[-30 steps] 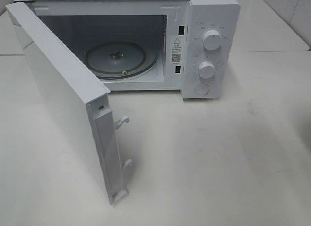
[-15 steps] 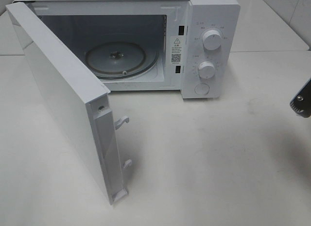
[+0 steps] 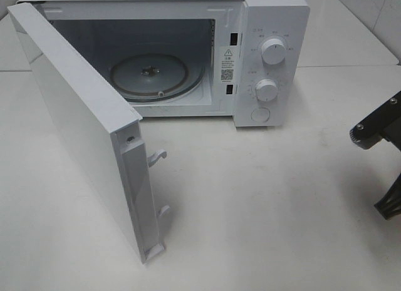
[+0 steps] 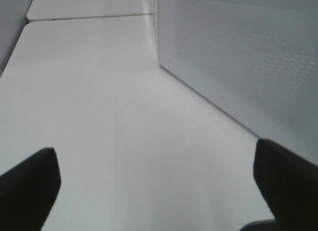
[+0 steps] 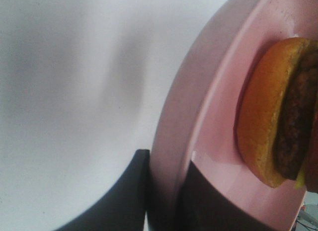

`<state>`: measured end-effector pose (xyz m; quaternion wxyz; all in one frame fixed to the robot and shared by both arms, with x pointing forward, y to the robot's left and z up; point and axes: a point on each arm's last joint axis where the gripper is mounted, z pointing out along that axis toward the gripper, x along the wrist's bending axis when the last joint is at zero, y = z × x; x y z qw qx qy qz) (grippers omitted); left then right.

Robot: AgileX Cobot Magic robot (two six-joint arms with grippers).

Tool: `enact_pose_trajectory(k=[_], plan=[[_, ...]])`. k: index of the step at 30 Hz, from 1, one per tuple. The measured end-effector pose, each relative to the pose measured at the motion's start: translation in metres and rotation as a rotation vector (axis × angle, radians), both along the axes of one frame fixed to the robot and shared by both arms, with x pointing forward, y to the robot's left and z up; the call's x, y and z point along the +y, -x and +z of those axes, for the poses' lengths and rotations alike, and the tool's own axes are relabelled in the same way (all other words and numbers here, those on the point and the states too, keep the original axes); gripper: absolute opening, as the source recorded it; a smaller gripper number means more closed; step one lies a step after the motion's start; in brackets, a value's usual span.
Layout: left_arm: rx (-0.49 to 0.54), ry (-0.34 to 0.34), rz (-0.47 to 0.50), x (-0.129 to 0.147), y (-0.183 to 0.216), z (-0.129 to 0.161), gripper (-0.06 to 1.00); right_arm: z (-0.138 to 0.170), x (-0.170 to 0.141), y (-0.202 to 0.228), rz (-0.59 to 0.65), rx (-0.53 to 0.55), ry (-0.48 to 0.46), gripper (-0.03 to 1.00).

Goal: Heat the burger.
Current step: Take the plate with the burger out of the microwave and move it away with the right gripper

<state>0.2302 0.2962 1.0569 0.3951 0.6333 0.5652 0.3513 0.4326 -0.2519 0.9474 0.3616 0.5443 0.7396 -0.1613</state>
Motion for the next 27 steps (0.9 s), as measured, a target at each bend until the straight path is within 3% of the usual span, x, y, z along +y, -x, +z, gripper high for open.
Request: enact_pose_trajectory(k=[27], plan=[[0.0, 0.0, 0.0, 0.0, 0.0, 0.0, 0.98, -0.08, 0.016, -0.018, -0.023, 0.068, -0.022, 0.15]])
